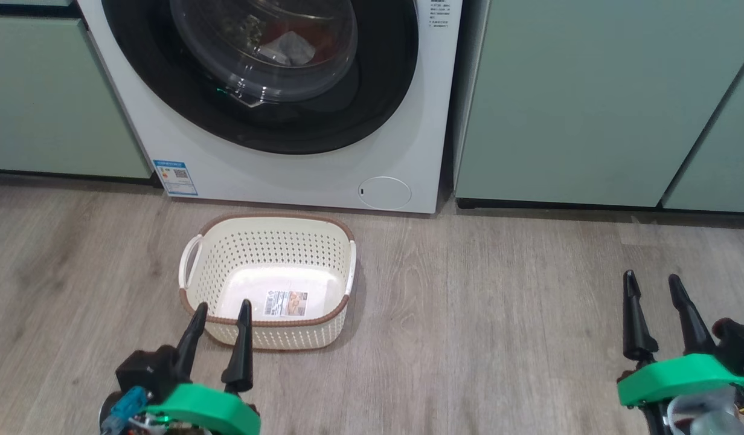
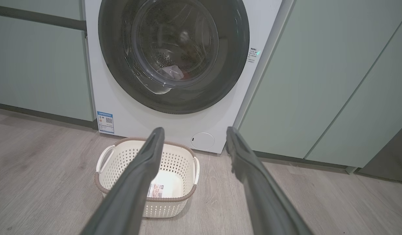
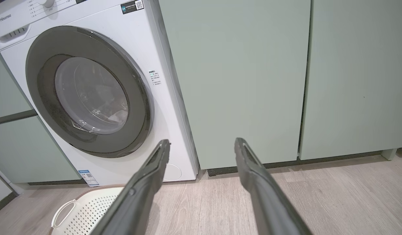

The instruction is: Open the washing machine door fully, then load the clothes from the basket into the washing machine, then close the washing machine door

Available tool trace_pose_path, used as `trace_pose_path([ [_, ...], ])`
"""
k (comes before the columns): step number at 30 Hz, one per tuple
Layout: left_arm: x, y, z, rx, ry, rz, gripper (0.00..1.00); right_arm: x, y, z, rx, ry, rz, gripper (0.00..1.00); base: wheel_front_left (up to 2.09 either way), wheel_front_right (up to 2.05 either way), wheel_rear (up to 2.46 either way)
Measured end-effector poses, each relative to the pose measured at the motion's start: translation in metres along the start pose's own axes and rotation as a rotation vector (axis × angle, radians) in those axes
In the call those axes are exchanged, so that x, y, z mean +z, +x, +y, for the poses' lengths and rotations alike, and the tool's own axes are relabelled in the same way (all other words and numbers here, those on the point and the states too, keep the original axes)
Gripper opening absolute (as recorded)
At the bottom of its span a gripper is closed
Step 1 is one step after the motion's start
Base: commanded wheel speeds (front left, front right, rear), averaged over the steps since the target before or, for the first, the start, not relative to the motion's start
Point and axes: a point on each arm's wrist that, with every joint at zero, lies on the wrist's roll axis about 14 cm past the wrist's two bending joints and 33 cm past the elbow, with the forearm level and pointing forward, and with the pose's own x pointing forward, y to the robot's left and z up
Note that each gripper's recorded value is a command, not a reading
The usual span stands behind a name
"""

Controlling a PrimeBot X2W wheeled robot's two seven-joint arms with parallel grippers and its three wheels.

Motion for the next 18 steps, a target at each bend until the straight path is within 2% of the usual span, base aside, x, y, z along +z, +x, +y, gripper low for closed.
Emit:
trace_pose_path([
  [18,0.0020,-0.0014,0.0048,0.005,-0.016,-0.006,1.00,0.0011,0.0005,0.0021,0.006,0.001,-0.003,1.00,0.00,0.00,0.00],
])
